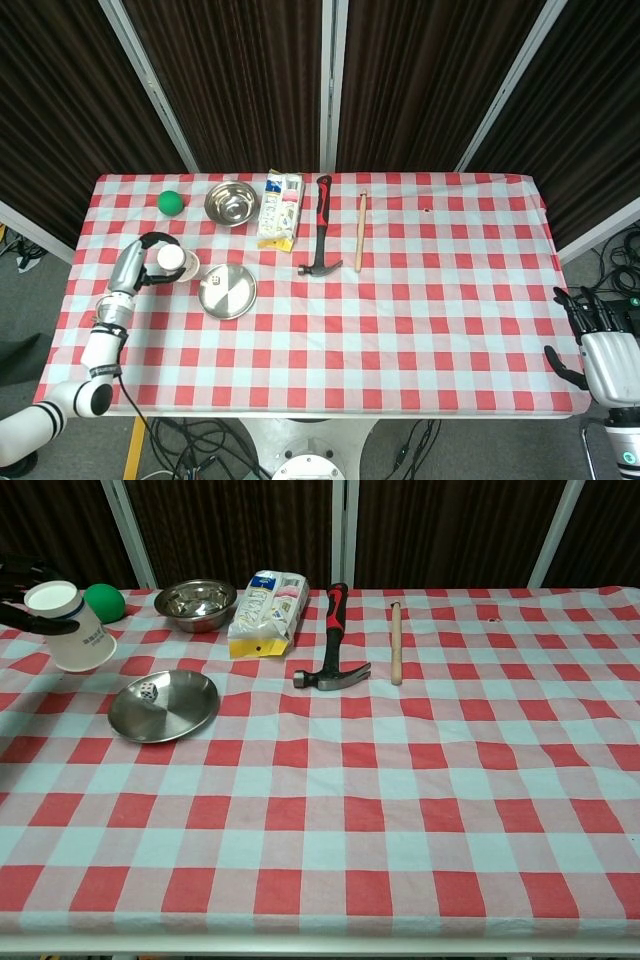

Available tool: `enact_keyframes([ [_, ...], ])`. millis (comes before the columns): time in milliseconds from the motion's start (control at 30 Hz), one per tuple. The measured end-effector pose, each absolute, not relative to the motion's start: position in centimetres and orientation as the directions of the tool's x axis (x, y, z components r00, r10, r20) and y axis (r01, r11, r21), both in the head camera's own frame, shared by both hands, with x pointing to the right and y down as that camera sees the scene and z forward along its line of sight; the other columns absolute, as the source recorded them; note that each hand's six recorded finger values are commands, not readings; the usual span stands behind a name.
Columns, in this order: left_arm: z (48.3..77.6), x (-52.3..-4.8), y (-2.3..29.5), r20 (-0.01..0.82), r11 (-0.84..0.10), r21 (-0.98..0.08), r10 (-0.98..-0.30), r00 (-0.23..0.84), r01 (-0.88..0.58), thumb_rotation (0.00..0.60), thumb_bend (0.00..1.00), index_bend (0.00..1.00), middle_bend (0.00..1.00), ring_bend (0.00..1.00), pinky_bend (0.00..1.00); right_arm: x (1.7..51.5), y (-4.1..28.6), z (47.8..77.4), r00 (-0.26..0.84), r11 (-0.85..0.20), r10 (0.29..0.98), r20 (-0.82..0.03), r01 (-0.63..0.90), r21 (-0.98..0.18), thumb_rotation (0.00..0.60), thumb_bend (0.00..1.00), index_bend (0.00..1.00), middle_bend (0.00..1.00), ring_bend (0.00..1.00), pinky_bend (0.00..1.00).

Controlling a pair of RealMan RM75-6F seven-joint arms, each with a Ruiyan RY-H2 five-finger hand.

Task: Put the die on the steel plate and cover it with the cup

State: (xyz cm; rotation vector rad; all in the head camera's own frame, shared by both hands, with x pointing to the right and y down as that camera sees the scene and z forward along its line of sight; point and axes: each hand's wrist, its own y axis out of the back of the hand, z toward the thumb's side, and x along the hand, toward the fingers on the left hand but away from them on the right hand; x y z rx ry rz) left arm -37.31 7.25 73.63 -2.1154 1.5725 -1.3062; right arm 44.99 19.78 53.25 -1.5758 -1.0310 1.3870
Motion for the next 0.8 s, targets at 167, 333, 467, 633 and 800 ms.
enact_keyframes([
  [167,75.6,-39.2,8.2,0.568,-0.424,-0.645,-0.823,-0.028,-0.635,0.6,0.31,0.46,0.31,0.18,0.2,44.9,19.8,53.3,0.077,-0.368,0.929,-0.363,0.075,-0.927,0.6,0.25,0.05,0.21,0.02,0.15],
  [333,77.7,-39.6,9.3,0.602,-0.443,-0.655,-0.796,-0.068,-0.612,0.6,0.25,0.33,0.26,0.14,0.17,44.8,19.7,53.3,0.08,-0.369,0.928,-0.363,0.071,-0.927,0.6,0.25,0.05,0.21,0.02,0.15],
  [467,77.2,-39.7,9.3,0.582,-0.432,-0.67,-0.81,-0.067,-0.604,0.6,0.22,0.25,0.23,0.12,0.16,45.1,19.6,53.2,0.072,-0.366,0.93,-0.362,0.071,-0.928,0.6,0.25,0.05,0.21,0.02,0.15],
  [633,74.3,-40.9,9.2,0.492,-0.372,-0.733,-0.868,-0.065,-0.57,0.6,0.22,0.23,0.23,0.12,0.15,45.9,19.5,53.1,0.046,-0.364,0.931,-0.361,0.067,-0.929,0.6,0.25,0.05,0.21,0.02,0.15],
  [800,69.9,-44.1,10.2,0.386,-0.307,-0.832,-0.919,-0.083,-0.462,0.6,0.21,0.23,0.23,0.12,0.12,47.3,19.5,53.2,0.002,-0.356,0.934,-0.356,0.034,-0.934,0.6,0.25,0.05,0.19,0.01,0.15],
])
